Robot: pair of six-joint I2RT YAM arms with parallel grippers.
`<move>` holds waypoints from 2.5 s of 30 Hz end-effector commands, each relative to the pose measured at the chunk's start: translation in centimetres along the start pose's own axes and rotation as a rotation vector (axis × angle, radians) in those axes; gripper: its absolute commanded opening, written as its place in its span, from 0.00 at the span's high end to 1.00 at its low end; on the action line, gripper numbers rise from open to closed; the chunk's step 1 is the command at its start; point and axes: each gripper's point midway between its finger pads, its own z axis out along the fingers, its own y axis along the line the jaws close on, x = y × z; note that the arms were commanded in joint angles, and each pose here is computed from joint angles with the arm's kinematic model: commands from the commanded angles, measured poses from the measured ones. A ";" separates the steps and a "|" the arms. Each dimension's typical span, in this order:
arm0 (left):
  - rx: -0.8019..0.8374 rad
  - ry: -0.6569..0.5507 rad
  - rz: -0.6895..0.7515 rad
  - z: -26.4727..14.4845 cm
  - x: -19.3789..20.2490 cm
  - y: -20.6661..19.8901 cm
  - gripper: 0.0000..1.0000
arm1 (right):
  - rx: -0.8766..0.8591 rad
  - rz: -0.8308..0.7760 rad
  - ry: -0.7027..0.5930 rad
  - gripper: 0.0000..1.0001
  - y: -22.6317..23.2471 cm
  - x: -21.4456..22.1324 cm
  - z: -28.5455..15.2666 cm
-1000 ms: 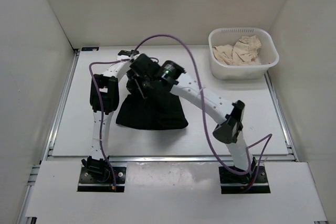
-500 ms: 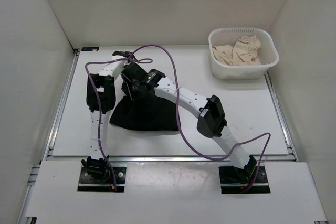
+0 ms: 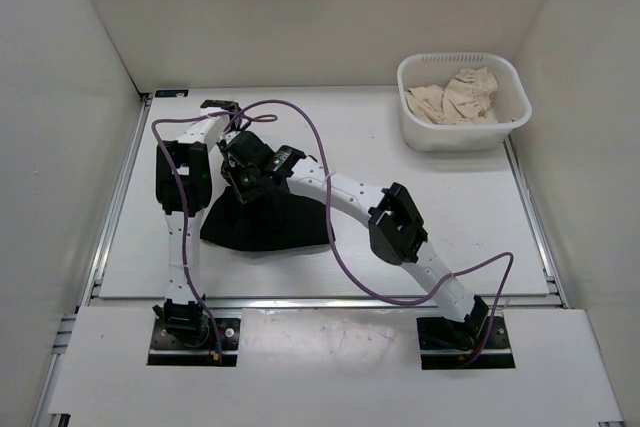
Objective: Fold and stack the trousers
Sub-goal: Fold the trousers
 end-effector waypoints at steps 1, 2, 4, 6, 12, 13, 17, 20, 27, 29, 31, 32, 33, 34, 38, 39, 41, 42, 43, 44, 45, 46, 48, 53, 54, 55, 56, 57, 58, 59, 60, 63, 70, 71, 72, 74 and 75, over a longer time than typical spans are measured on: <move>-0.063 -0.022 0.053 2.7 -1.2 0.4 0.86 | -0.243 -0.267 -0.173 1.00 9.8 -3.7 -4.4; -0.063 -0.022 0.053 2.7 -1.2 0.4 0.86 | -0.234 -0.267 -0.187 1.00 9.8 -4.2 -4.3; -0.054 -0.022 0.054 2.7 -1.2 0.3 0.86 | -0.208 -0.254 -0.198 1.00 9.4 -4.5 -4.0; -0.045 -0.011 0.052 3.0 -0.9 0.2 0.86 | -0.214 -0.246 -0.215 1.00 9.7 -5.0 -3.9; -0.045 0.000 0.050 3.2 -0.6 0.2 0.86 | -0.386 -0.276 -0.331 1.00 14.1 -8.3 -7.7; -0.045 0.000 0.050 3.2 -0.6 0.2 0.86 | -0.396 -0.280 -0.363 1.00 14.6 -9.3 -9.2; -0.045 -0.009 0.051 3.0 -0.9 0.2 0.86 | -0.427 -0.307 -0.377 1.00 16.1 -9.3 -11.1; -0.044 -0.011 0.042 2.9 -0.9 0.5 0.86 | -0.384 -0.306 -0.338 1.00 14.9 -8.0 -10.0; 0.025 -0.022 -0.016 1.9 -0.5 1.7 0.86 | -0.285 -0.294 -0.348 1.00 12.7 -7.2 -10.5; 0.035 -0.031 -0.015 1.6 -0.6 1.5 0.86 | -0.264 -0.279 -0.346 1.00 12.2 -6.9 -10.2; 0.035 -0.022 -0.017 1.8 -0.3 1.5 0.86 | -0.237 -0.264 -0.338 1.00 11.7 -6.8 -10.1; 0.035 -0.022 -0.017 1.8 -0.3 1.5 0.84 | -0.232 -0.264 -0.324 0.90 11.6 -6.5 -9.6; 0.035 -0.022 -0.017 1.8 -0.3 1.5 0.82 | -0.231 -0.253 -0.313 0.80 11.5 -6.2 -9.5; 0.034 -0.033 -0.014 1.4 -0.4 1.4 0.81 | -0.214 -0.251 -0.300 0.74 11.2 -6.0 -9.1; 0.037 -0.046 -0.030 0.9 -0.5 2.0 0.72 | -0.197 -0.248 -0.296 0.50 10.8 -5.8 -8.9; 0.046 -0.046 -0.030 0.9 -0.5 1.9 0.70 | -0.197 -0.248 -0.296 0.40 10.8 -5.8 -8.9; 0.047 -0.048 -0.039 0.8 -0.5 2.2 0.67 | -0.197 -0.248 -0.296 0.31 10.8 -5.8 -8.9; 0.047 -0.057 -0.037 0.5 -0.6 2.2 0.67 | -0.176 -0.245 -0.282 0.24 10.3 -5.4 -8.3; 0.048 -0.059 -0.046 0.4 -0.6 2.5 0.66 | -0.176 -0.245 -0.282 0.23 10.3 -5.4 -8.3; 0.059 -0.059 -0.046 0.4 -0.6 2.3 0.63 | -0.165 -0.243 -0.286 0.23 10.2 -5.7 -8.6; 0.059 -0.071 -0.043 0.0 -0.7 2.3 0.61 | -0.160 -0.243 -0.271 0.21 10.0 -5.4 -8.5; 0.060 -0.073 -0.052 -0.1 -0.7 2.6 0.58 | -0.130 -0.233 -0.292 0.21 9.3 -6.2 -8.7; 0.051 -0.099 -0.056 -0.9 -1.1 3.0 0.53 | -0.114 -0.229 -0.316 0.21 9.1 -6.9 -10.2; 0.025 -0.249 -0.076 -6.1 -2.4 4.6 0.32 | -0.005 -0.150 -0.411 0.19 6.1 -9.5 -16.4; 0.014 -0.281 -0.071 -7.0 -2.7 4.6 0.30 | 0.030 -0.133 -0.378 0.19 4.8 -8.3 -16.2; -0.001 -0.344 -0.070 -9.1 -2.8 4.9 0.22 | 0.076 -0.077 -0.367 0.18 2.8 -8.1 -16.7; -0.018 -0.373 -0.067 -9.8 -2.8 5.0 0.18 | 0.089 -0.042 -0.363 0.18 1.8 -7.8 -18.2; -0.064 -0.412 -0.069 -10.4 -3.1 5.7 0.17 | 0.124 -0.012 -0.306 0.18 0.2 -6.3 -18.4; -0.086 -0.441 -0.068 -11.1 -3.1 6.0 0.00 | 0.157 0.024 -0.237 0.18 -2.4 -4.2 -17.7; -0.114 -0.497 -0.065 -12.8 -3.0 6.1 0.00 | 0.156 0.058 -0.221 0.18 -3.2 -3.3 -18.8; -0.173 -0.509 -0.079 -13.0 -2.7 7.1 0.00 | 0.144 0.068 -0.187 0.16 -3.8 -2.0 -18.8; -0.225 -0.616 -0.081 -15.9 -2.3 7.4 0.00 | 0.154 0.187 -0.099 0.16 -8.2 2.4 -18.7; -0.208 -0.634 0.103 -13.5 6.6 0.5 0.00 | -0.071 0.434 -0.064 0.15 -11.7 7.7 -16.0; -0.204 -0.604 0.132 -12.1 8.4 -0.1 0.00 | -0.108 0.430 -0.091 0.15 -11.4 7.2 -15.4; -0.200 -0.593 0.162 -10.9 9.7 -0.7 0.00 | -0.121 0.444 -0.094 0.15 -11.7 7.4 -14.9; -0.199 -0.557 0.264 -7.9 13.6 -2.3 0.00 | -0.153 0.468 -0.098 0.15 -11.6 7.6 -13.5; -0.196 -0.544 0.300 -7.0 14.7 -2.9 0.00 | -0.164 0.485 -0.087 0.15 -11.9 8.0 -13.1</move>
